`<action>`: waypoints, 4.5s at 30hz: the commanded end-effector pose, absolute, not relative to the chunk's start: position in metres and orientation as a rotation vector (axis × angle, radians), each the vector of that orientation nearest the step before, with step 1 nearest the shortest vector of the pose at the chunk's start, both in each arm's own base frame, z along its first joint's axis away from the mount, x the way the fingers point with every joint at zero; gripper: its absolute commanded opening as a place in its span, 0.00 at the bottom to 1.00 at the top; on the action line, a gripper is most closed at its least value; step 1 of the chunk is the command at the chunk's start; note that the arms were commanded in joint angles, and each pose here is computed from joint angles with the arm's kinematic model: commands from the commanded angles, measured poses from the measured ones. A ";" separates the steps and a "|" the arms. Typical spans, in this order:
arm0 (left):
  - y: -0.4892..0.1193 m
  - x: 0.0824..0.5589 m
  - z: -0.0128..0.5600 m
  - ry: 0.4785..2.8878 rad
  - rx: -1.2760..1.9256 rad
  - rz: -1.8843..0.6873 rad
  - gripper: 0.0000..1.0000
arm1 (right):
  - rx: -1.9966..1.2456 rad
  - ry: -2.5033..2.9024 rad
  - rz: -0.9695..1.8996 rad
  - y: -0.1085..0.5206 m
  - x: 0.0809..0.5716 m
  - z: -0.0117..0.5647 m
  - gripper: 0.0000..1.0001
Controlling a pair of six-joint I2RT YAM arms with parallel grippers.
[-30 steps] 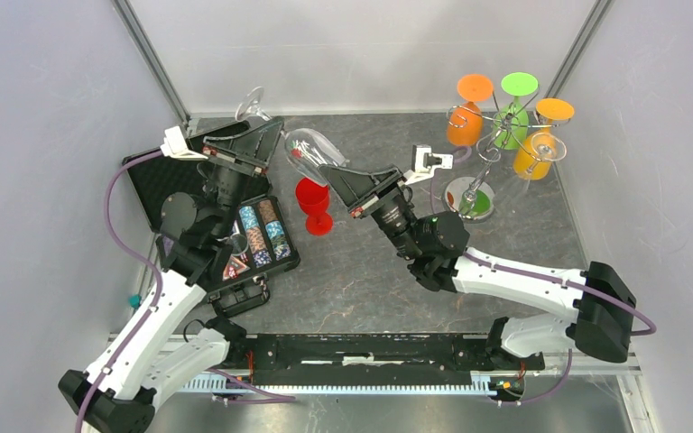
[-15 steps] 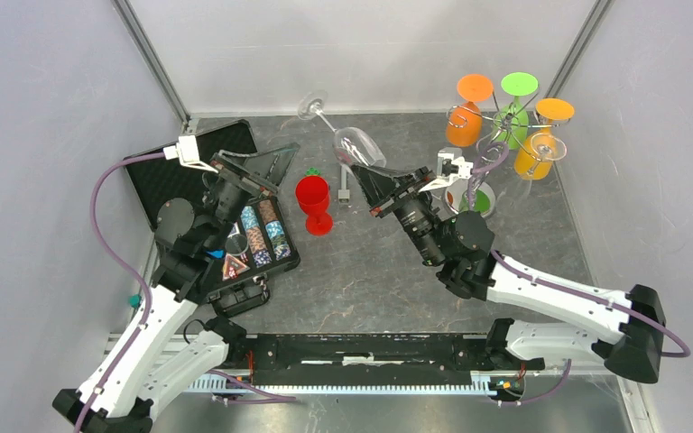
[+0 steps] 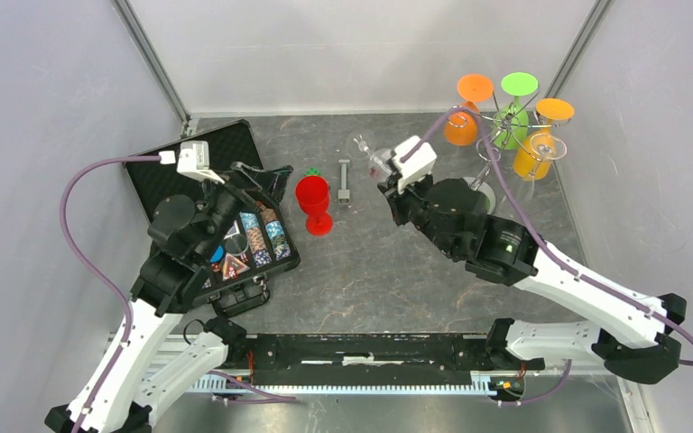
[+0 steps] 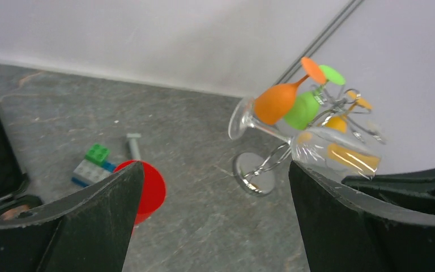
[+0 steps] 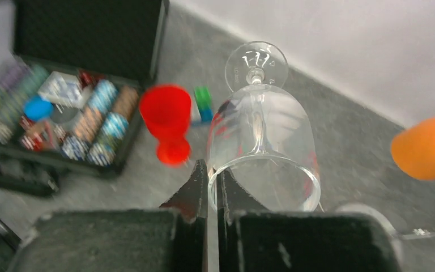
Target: Take the wine glass off the wine glass rack
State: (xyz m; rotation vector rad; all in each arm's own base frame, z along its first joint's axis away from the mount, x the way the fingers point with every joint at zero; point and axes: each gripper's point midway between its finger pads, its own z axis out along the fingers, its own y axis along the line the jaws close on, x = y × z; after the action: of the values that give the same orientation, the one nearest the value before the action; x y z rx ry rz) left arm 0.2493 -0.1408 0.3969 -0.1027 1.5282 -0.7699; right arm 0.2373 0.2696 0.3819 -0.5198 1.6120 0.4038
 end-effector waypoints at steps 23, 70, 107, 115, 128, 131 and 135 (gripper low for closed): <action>-0.126 0.250 0.349 1.757 0.037 -0.520 1.00 | -1.353 2.118 0.319 0.302 0.272 0.201 0.00; -0.138 0.234 0.358 1.747 0.126 -0.602 1.00 | -0.636 1.732 0.025 0.223 0.342 0.448 0.70; -0.162 0.236 0.327 1.828 0.163 -0.713 1.00 | 0.564 1.600 0.307 -0.067 0.323 0.386 0.81; -0.154 0.238 0.329 1.798 0.119 -0.682 1.00 | 0.673 1.499 0.428 -0.064 0.319 0.366 0.74; -0.149 0.240 0.326 1.798 0.108 -0.653 1.00 | 0.720 1.405 0.368 -0.079 0.314 0.365 0.39; -0.148 0.240 0.326 1.794 0.103 -0.647 1.00 | 0.726 1.350 0.367 -0.082 0.312 0.372 0.36; -0.147 0.240 0.326 1.795 0.099 -0.646 1.00 | 0.745 1.298 0.419 -0.080 0.313 0.381 0.31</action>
State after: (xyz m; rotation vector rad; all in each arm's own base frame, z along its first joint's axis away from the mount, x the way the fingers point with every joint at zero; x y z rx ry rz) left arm 0.2376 -0.1485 0.3133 0.1298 1.8459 -0.6333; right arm 0.3136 -0.0773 0.3524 0.7510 1.4241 0.3877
